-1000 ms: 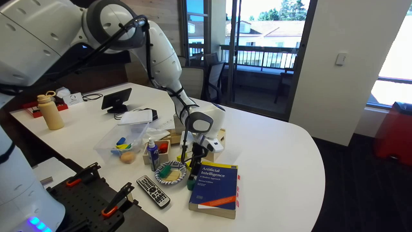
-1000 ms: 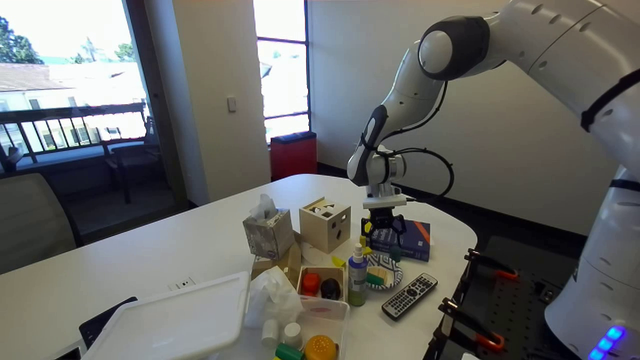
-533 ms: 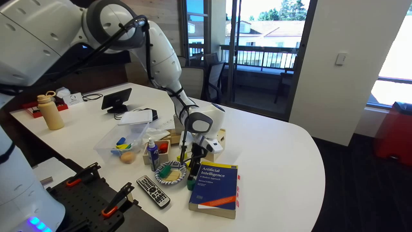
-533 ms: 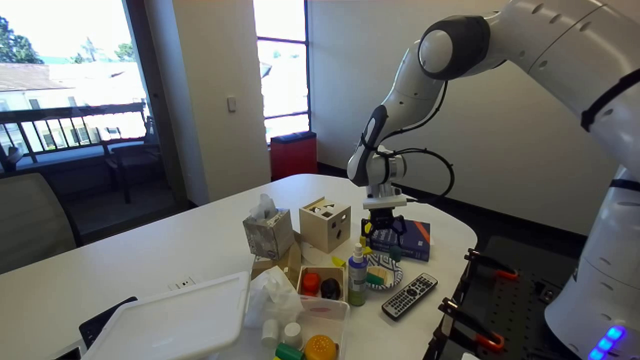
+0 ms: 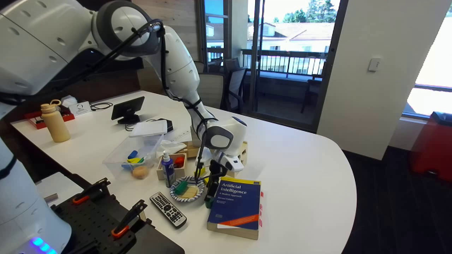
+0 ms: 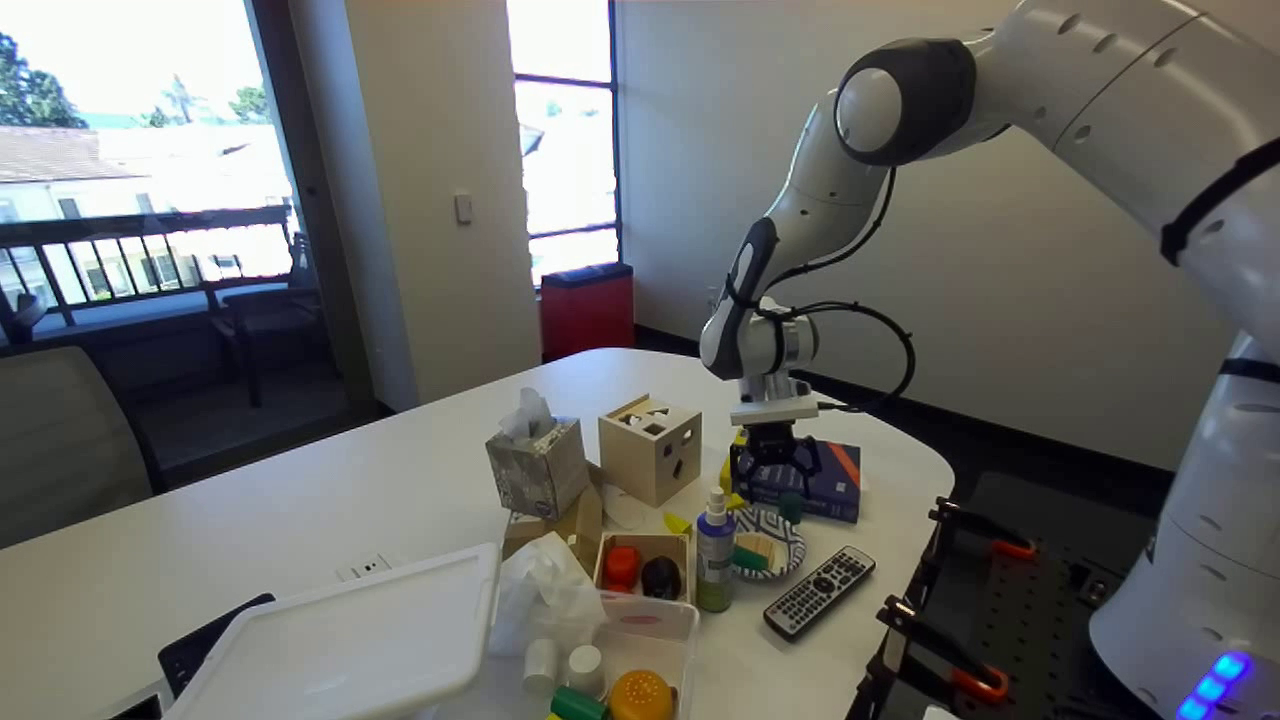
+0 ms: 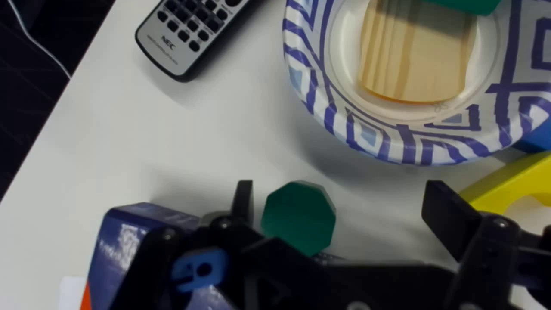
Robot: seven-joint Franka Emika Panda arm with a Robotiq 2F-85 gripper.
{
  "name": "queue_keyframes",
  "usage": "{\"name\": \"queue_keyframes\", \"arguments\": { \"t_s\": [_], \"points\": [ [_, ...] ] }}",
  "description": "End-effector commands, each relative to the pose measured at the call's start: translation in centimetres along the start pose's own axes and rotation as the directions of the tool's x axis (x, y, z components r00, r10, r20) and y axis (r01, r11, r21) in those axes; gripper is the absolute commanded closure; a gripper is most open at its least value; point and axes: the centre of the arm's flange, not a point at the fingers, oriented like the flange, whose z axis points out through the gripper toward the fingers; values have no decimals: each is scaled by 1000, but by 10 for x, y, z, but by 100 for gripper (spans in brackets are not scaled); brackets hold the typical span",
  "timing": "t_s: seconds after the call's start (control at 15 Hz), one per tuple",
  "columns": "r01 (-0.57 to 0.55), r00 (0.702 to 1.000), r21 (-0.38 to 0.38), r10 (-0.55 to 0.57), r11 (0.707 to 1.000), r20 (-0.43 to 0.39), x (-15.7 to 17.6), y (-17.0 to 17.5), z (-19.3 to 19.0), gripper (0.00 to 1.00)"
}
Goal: Pick the green block on the table and put it in the bowl
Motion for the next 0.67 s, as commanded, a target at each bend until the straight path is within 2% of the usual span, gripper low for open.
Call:
{"name": "queue_keyframes", "arguments": {
  "t_s": [0.0,0.4,0.47,0.53,0.6],
  "points": [
    [-68,997,2,69,998,-29,-1,9,-3,0],
    [-131,990,3,131,991,-56,5,14,0,0],
    [-138,989,0,138,990,-56,5,15,1,25],
    [-135,989,-5,135,991,-54,4,15,2,26],
    [-135,990,-6,134,991,-53,4,16,2,35]
  ]
}}
